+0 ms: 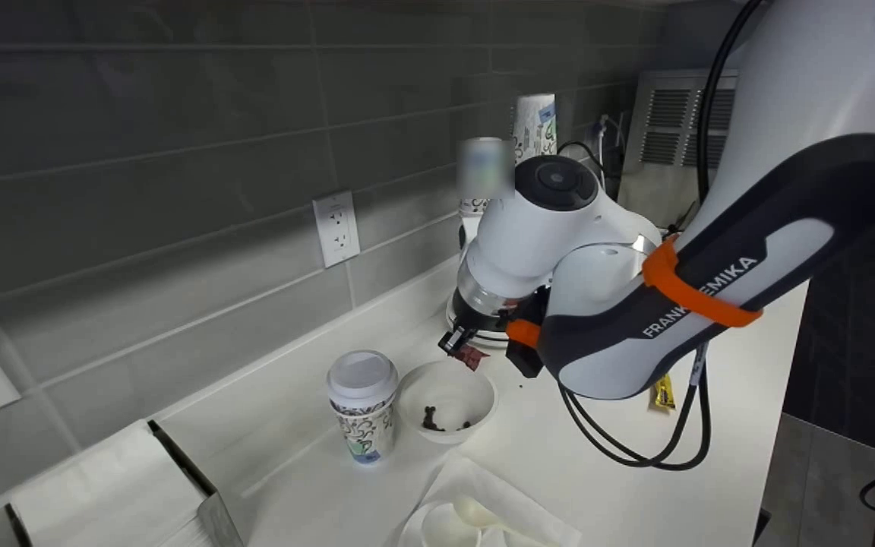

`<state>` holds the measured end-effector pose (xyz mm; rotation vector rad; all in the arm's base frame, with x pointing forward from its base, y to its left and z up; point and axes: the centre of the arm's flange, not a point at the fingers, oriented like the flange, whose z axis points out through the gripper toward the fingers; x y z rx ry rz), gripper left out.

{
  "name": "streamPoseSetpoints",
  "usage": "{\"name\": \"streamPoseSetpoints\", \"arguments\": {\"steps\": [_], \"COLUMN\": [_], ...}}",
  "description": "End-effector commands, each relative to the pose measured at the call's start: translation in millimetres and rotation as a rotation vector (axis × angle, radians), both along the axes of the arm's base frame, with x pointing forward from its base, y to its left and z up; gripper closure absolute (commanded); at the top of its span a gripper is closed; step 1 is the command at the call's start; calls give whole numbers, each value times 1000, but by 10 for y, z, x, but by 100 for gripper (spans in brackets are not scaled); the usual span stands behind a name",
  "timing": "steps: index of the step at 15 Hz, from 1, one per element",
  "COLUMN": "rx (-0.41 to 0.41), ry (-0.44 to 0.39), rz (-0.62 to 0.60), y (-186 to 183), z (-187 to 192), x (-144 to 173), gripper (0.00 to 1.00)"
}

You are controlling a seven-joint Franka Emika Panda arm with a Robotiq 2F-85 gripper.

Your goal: Take the three yellow packets out of the white bowl

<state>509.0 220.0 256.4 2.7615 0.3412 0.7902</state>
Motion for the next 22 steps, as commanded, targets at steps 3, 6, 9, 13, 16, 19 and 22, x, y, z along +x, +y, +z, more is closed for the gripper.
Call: {"name": "streamPoseSetpoints", "arguments": {"steps": [3, 6, 9, 13, 16, 19, 22], "rx": [-177, -264, -375, -473, -409, -341, -461], "ry": [-32, -53, -94, -137, -70, -17, -99], "rz": [-30, -25, -18, 53, 108, 151, 112], "y": [358, 538, 683, 874, 963, 998, 929], "z": [-43, -119, -189, -266, -299, -297, -294], "x": [-63, -115, -137, -130, -153, -171, -113], "gripper": [100, 100, 100, 100, 100, 100, 100]}}
